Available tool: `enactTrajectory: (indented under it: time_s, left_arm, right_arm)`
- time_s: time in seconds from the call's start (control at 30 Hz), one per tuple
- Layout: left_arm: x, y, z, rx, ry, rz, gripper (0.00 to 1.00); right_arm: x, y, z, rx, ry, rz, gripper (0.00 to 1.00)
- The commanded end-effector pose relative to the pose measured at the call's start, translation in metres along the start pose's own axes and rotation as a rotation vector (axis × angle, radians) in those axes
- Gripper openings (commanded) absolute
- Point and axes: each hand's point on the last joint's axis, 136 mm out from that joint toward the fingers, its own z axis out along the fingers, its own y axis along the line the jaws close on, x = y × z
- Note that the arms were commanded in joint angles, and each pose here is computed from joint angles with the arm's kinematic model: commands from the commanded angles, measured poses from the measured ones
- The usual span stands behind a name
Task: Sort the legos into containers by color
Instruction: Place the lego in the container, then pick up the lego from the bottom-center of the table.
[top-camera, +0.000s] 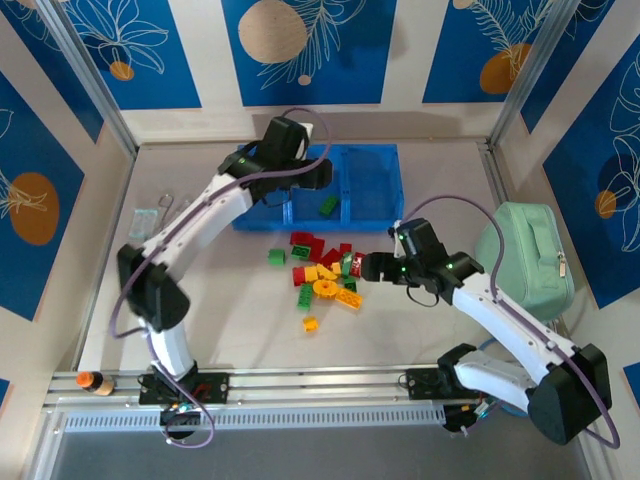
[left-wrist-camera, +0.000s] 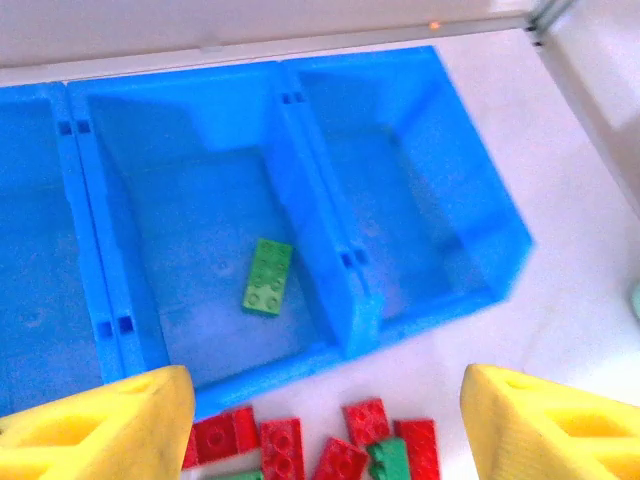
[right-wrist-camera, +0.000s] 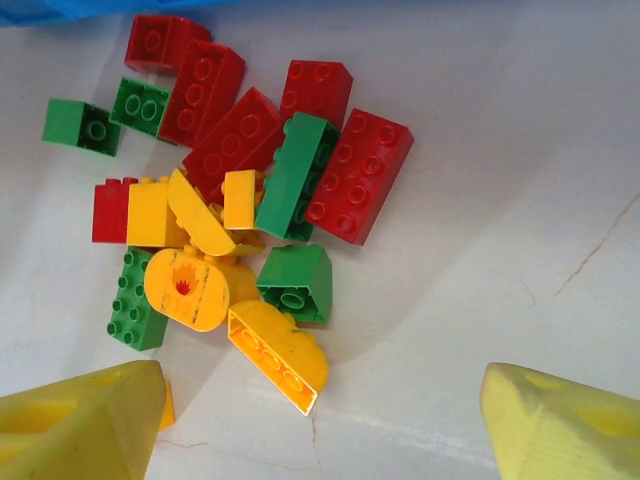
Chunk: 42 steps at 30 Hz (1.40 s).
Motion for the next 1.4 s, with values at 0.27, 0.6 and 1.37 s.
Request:
enactTrajectory:
  time_s: [0.27, 0.6, 1.37]
  left_arm:
    - [0.102, 0.050, -0.039, -0.092, 0.040, -0.079, 0.71]
    - [0.218, 0.089, -0.042, -0.107, 0.129, -0.253, 0.69]
    - [0.225, 0.096, -0.068, -0.073, 0.013, -0.218, 0.69]
  right_arm:
    - [0.001, 0.043, 0.018, 0.002, 0.108, -0.183, 0.69]
    - [0.025, 0.043, 0.034, 0.066, 0.216, -0.281, 0.72]
    - [0.088, 0.026, 0.087, 0.128, 0.470, -0.325, 0.66]
